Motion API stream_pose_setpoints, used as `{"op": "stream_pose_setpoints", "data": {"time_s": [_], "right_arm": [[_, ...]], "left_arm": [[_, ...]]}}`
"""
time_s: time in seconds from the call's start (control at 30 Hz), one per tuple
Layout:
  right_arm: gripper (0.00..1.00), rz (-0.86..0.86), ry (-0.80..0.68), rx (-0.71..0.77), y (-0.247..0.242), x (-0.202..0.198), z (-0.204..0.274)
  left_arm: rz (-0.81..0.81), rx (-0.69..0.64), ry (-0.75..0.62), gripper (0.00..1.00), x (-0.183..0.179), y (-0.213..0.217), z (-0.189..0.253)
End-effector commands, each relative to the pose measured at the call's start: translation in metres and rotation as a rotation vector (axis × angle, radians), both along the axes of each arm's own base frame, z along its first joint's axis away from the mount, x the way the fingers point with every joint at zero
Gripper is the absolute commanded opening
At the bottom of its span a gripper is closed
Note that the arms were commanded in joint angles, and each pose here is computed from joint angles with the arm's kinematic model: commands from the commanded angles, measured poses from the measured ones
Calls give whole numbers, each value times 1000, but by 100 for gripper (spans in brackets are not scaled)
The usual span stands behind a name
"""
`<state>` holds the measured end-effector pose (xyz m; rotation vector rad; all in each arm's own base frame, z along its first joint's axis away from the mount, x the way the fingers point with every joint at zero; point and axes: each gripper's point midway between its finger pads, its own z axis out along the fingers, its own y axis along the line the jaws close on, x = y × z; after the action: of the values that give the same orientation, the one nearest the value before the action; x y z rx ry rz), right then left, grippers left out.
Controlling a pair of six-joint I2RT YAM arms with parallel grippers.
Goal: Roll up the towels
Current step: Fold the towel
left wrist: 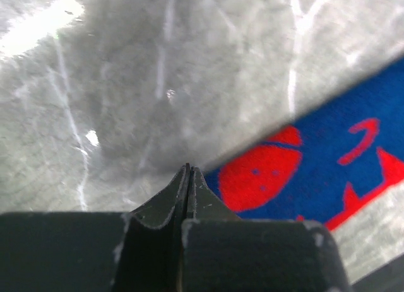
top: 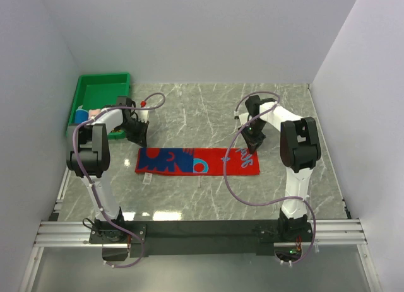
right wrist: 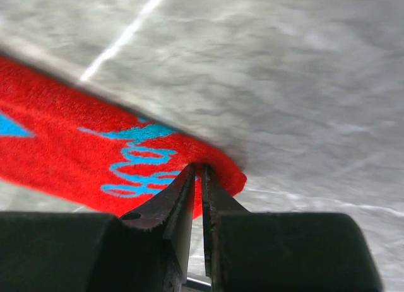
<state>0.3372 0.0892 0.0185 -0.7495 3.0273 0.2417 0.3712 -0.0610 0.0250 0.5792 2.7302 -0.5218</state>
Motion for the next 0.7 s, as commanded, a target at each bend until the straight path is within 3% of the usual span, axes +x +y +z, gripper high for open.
{"op": "stream_pose_setpoints", "data": {"time_s": [0.0, 0.23, 0.4, 0.53, 0.67], "right_arm": [[15, -5, -57, -116, -28, 17, -10], [20, -34, -124, -237, -63, 20, -10], [37, -111, -258, -244, -76, 68, 19], [43, -174, -297, -147, -64, 79, 53], [50, -239, -281, -57, -70, 56, 67]], "left_arm": [[50, 48, 1, 2, 9, 11, -17], [63, 36, 9, 1, 33, 7, -23], [61, -19, -20, 5, 34, -6, 0], [76, -45, -79, 16, 33, -9, 29], [78, -98, -107, 31, 29, -18, 61]]}}
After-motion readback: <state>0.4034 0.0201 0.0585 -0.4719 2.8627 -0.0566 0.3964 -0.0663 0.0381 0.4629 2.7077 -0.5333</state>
